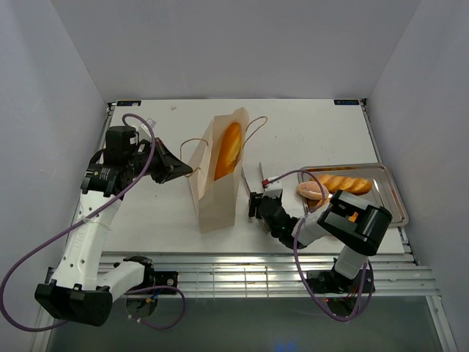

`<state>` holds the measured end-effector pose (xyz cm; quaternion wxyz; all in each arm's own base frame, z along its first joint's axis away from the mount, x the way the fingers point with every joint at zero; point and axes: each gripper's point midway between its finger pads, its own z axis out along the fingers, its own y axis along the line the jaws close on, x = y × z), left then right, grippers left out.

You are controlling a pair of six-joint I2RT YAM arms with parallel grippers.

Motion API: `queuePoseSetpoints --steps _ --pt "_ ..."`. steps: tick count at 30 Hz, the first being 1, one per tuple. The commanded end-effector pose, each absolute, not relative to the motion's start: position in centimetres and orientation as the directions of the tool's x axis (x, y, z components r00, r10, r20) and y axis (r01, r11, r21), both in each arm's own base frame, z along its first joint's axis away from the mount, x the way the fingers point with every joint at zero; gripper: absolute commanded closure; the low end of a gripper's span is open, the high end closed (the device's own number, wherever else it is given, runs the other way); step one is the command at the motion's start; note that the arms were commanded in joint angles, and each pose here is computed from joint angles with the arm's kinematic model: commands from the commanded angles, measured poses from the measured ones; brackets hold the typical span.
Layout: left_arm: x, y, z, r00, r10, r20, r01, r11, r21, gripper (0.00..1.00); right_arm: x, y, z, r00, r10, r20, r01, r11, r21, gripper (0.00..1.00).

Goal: Place the fake bread into the paper bag
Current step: Pick up the clamp at the center of the board.

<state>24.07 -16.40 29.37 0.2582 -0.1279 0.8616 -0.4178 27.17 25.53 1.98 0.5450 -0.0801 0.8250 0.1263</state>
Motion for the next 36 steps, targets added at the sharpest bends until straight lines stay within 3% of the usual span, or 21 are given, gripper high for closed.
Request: queuePoseSetpoints --steps 1,4,8,13,18,23,29,36 --pt "23.8 -16.2 30.2 -0.811 -0.433 -0.392 0.046 0.622 -0.782 1.0 22.8 22.2 -5.0 -0.53 -0.183 -0.828 -0.295 0.955 -0.022 0.34" --pt "23.7 -16.1 30.4 -0.806 -0.437 -0.399 0.05 0.622 -0.781 1.0 22.1 22.1 -5.7 -0.534 -0.186 -0.825 -0.294 0.955 -0.025 0.44" --pt "23.6 -16.2 30.6 -0.809 -0.444 -0.384 0.041 0.61 -0.792 1.0 21.7 22.1 -6.0 -0.539 -0.186 -0.822 -0.285 0.958 -0.03 0.74" --pt "23.8 -16.8 33.0 -0.806 -0.462 -0.369 0.05 0.569 -0.821 1.0 21.9 22.5 -3.6 -0.545 -0.156 -0.824 -0.268 0.963 -0.005 0.91" --pt "23.3 -17.1 34.5 -0.818 -0.48 -0.317 0.019 0.529 -0.848 1.0 20.9 22.6 -1.0 -0.623 -0.152 -0.768 -0.265 0.964 0.024 0.92" --pt "22.1 -17.4 35.0 -0.83 -0.494 -0.261 -0.019 0.491 -0.871 1.0 20.8 25.1 7.1 -0.672 -0.004 -0.74 -0.279 0.928 0.247 0.92" --pt "22.1 -17.4 35.7 -0.823 -0.511 -0.25 -0.029 0.476 -0.879 1.0 22.5 19.9 15.4 -0.72 0.19 -0.667 -0.148 0.897 0.416 0.92" --pt "23.2 -17.0 38.9 -0.766 -0.537 -0.354 0.069 0.479 -0.875 1.0 19.3 18.2 19.5 -0.865 0.294 -0.406 -0.037 0.771 0.636 0.92"
